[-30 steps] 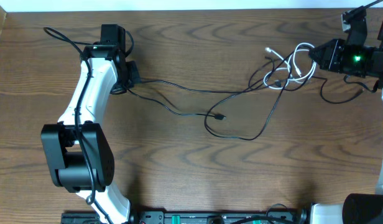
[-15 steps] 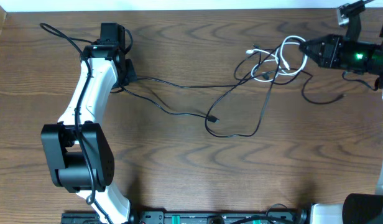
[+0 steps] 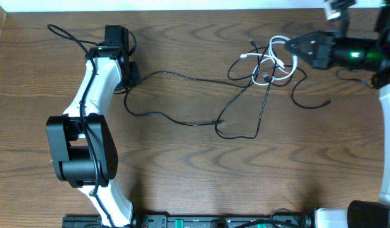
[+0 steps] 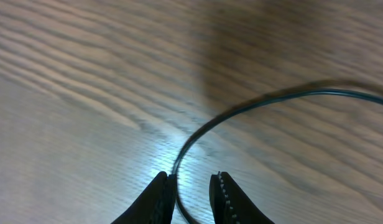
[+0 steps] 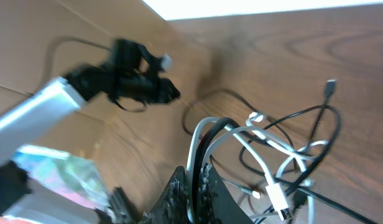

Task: Untangle cables
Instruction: 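Lower the white cable loops with the right gripper and release them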

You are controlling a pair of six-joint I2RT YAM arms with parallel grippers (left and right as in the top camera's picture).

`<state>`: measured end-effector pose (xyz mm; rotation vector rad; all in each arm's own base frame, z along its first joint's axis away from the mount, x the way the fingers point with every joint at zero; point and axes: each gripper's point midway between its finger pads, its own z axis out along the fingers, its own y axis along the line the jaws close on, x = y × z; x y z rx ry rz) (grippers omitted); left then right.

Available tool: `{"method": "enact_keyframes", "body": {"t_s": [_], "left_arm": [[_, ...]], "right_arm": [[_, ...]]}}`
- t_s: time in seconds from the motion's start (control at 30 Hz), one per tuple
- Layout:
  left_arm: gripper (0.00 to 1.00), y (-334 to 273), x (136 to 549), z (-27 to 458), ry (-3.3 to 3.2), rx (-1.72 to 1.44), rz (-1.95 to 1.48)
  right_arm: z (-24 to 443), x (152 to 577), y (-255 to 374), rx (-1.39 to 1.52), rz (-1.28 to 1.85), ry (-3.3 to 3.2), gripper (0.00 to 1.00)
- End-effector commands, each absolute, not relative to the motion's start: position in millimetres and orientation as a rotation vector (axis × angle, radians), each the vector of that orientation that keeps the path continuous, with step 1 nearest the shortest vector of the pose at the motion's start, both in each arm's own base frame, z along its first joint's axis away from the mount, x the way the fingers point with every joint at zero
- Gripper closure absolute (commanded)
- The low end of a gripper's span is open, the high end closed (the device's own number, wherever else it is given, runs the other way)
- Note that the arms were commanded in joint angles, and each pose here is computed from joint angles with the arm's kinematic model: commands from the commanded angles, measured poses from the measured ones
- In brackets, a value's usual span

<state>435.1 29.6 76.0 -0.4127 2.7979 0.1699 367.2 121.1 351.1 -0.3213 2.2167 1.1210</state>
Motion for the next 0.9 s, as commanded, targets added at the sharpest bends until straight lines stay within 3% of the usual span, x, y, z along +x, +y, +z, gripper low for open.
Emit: {"method": "enact_keyframes", "body": {"t_s": [0.0, 0.17, 0.33, 0.43, 0.57, 0.67, 0.87], "left_arm": [[0.75, 15.8, 439.4, 102.9, 2.748, -0.36, 0.037], [0.75, 3.4, 441.5, 147.9, 2.642, -0.328, -0.079], [0.75, -8.2, 437.0, 198.7, 2.521, -0.287, -0.181], [0.74, -8.1, 432.9, 221.6, 2.463, -0.278, -0.185], [0.69, -8.0, 428.1, 238.7, 2.421, -0.271, -0.187], [0.69, -8.0, 427.5, 239.5, 2.42, -0.271, -0.188], [0.69, -8.0, 427.4, 239.0, 2.421, -0.271, -0.188]], "right_arm": [[341.4, 368.5, 129.3, -0.347, 0.911, 2.285, 0.94], [320.3, 371.4, 147.1, -0.343, 0.749, 2.376, 0.93], [302.6, 369.1, 178.5, -0.431, 0.78, 2.419, 0.92], [288.1, 367.4, 195.8, -0.478, 0.801, 2.456, 0.8], [272.6, 362.6, 215.3, -0.552, 0.817, 2.49, 0.54], [269.9, 359.5, 221.0, -0.595, 0.814, 2.488, 0.47], [252.0, 364.9, 196.2, -0.508, 0.614, 2.584, 0.42]]}}
